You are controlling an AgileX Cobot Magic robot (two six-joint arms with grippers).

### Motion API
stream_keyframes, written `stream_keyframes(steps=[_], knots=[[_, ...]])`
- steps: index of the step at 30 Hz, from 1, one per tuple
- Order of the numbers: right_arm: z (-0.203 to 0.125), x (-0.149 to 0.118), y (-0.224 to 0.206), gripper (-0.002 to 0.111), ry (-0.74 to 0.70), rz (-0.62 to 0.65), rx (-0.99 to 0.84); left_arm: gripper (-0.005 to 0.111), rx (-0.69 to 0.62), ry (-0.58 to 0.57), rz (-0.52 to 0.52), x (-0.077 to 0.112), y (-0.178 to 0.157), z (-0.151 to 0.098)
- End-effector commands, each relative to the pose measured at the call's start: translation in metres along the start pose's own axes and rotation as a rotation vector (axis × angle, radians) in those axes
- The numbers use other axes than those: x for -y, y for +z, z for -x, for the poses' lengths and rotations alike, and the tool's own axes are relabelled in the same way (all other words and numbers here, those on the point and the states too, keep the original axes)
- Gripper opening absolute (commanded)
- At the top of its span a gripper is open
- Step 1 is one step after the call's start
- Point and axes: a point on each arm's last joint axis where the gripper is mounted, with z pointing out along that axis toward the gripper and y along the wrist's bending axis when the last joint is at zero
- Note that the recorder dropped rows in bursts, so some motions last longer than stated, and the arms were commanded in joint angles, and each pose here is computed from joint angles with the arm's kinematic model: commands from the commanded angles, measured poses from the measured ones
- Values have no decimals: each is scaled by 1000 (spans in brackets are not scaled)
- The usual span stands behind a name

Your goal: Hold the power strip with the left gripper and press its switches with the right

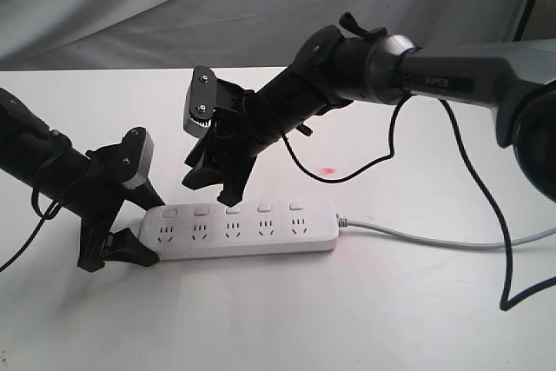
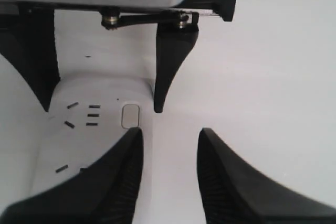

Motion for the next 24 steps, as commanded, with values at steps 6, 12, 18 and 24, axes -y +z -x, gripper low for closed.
stream_keyframes(steps=[6,12,18,24], knots=[[-8,1,5,33,11,12,-23,72,-5,2,4,0,0,2],[-20,-3,15,33,28,17,-47,72,-5,2,4,0,0,2],[-26,-6,18,33,29,17,-52,72,-5,2,4,0,0,2],[-26,-9,24,33,21,24,-54,72,-5,2,4,0,0,2]])
